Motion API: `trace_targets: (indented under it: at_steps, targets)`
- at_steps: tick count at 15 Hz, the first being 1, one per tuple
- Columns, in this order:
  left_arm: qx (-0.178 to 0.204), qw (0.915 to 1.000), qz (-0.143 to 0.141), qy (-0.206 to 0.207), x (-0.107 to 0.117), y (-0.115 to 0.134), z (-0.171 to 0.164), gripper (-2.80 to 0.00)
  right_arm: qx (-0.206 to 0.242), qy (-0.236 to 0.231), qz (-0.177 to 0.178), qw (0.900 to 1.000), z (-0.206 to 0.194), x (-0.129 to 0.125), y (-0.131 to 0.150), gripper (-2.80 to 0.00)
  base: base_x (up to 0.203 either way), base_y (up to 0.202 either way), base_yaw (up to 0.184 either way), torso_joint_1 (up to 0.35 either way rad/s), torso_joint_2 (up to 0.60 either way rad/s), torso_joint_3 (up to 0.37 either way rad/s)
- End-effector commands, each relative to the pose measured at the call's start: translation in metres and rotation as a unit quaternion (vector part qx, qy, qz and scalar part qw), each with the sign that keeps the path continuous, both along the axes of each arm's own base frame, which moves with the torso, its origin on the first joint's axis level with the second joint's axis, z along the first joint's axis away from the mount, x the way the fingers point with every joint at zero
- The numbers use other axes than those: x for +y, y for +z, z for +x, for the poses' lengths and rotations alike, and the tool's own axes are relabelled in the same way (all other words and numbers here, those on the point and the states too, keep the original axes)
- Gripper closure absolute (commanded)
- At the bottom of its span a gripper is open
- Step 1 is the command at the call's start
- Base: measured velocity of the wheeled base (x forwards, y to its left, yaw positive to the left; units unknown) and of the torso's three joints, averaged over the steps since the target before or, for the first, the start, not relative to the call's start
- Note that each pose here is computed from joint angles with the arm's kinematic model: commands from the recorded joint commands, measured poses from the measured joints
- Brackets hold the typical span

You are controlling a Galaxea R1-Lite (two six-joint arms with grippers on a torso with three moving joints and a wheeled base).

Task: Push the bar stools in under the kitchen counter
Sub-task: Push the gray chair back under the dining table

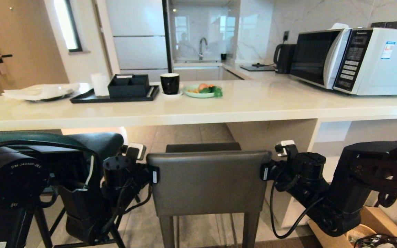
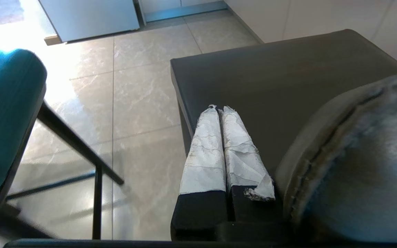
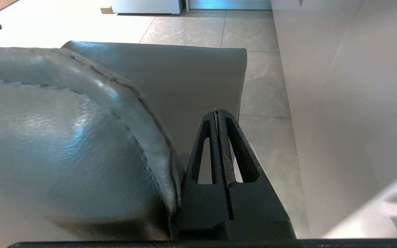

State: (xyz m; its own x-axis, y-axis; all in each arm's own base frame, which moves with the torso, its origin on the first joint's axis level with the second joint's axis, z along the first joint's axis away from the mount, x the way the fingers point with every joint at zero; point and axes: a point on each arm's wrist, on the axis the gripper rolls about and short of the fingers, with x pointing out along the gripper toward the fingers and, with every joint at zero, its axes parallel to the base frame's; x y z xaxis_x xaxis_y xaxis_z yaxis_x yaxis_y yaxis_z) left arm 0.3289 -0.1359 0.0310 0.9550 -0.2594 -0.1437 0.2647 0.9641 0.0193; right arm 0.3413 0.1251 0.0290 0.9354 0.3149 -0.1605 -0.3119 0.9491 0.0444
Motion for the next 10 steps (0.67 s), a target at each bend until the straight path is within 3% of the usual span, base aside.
trace_targets:
  at_steps: [1, 10]
  targets:
    - [-0.001, 1.0000, -0.001, 0.002, 0.0009, -0.0010, 0.0006, 0.00, -0.006, -0.001, 0.003, 1.000, -0.0001, -0.0001, 0.0029, 0.00, 0.192, 0.000, 0.003, 0.002, 0.01, -0.001]
    - [-0.006, 1.0000, -0.002, 0.001, -0.0007, 0.0043, -0.0031, 0.00, -0.011, 0.000, 0.003, 1.000, -0.0033, 0.0004, 0.0083, 0.00, 0.187, 0.000, 0.001, 0.003, 0.00, 0.003]
